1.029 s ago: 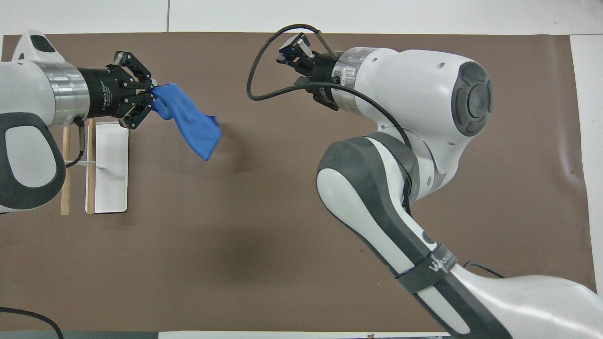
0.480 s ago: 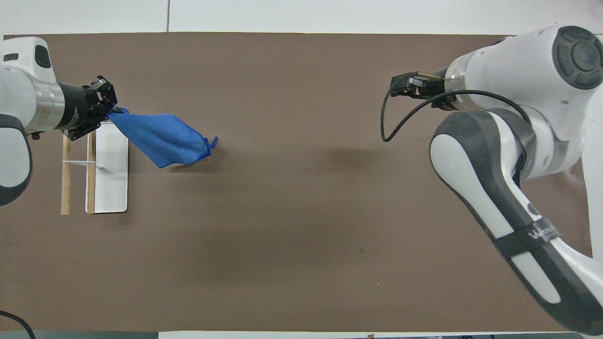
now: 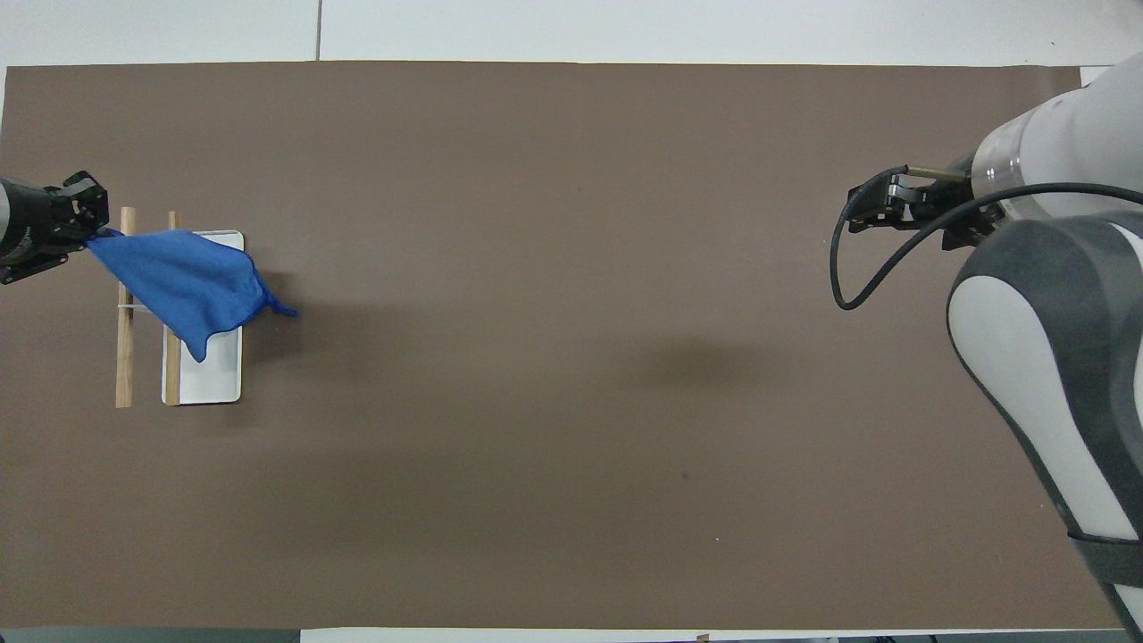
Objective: Right arm passes towel to left arm to hang
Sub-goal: 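Drape the towel over the wooden rack bar with the left gripper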
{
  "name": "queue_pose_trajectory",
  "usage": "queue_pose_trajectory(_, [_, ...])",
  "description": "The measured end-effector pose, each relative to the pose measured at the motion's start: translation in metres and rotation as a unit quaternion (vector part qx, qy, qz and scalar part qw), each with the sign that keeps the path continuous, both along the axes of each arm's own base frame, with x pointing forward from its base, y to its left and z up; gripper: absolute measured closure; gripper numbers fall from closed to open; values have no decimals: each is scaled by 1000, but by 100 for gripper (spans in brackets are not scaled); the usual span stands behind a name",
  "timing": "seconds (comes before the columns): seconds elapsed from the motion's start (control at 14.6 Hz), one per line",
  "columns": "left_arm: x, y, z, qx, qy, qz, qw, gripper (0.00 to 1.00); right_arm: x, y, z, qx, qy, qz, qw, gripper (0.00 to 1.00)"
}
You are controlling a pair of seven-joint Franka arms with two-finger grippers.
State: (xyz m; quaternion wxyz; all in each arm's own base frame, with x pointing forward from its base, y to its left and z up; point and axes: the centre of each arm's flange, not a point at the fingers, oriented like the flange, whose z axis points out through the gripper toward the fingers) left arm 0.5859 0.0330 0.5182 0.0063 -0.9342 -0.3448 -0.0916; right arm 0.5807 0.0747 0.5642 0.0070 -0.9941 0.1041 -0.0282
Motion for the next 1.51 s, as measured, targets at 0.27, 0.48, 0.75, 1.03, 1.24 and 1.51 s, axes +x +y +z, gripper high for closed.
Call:
queue_pose_trajectory(0.27, [-5, 62, -5, 3, -15, 42, 999, 98, -13, -26, 28, -15, 16, 8, 1000, 0])
queue_pose_trajectory(0.48, [-10, 85, -16, 3, -17, 62, 998, 98, -25, -62, 49, -18, 44, 14, 999, 0])
queue_pose_trajectory(0.75, [-15, 119, -35, 5, -37, 88, 995, 98, -33, -109, 60, -17, 54, 9, 998, 0])
queue_pose_trajectory(1.03, [-21, 141, -42, 6, -38, 107, 993, 98, -34, -113, 58, -16, 59, 6, 998, 0])
queue_pose_trajectory(1.24, [-24, 140, -53, 4, -28, 109, 994, 98, -35, -106, 58, -16, 64, 13, 998, 0])
queue_pose_trajectory(1.51, [-19, 116, -56, -3, -29, 115, 993, 79, -35, -93, 58, -14, 66, 24, 997, 0])
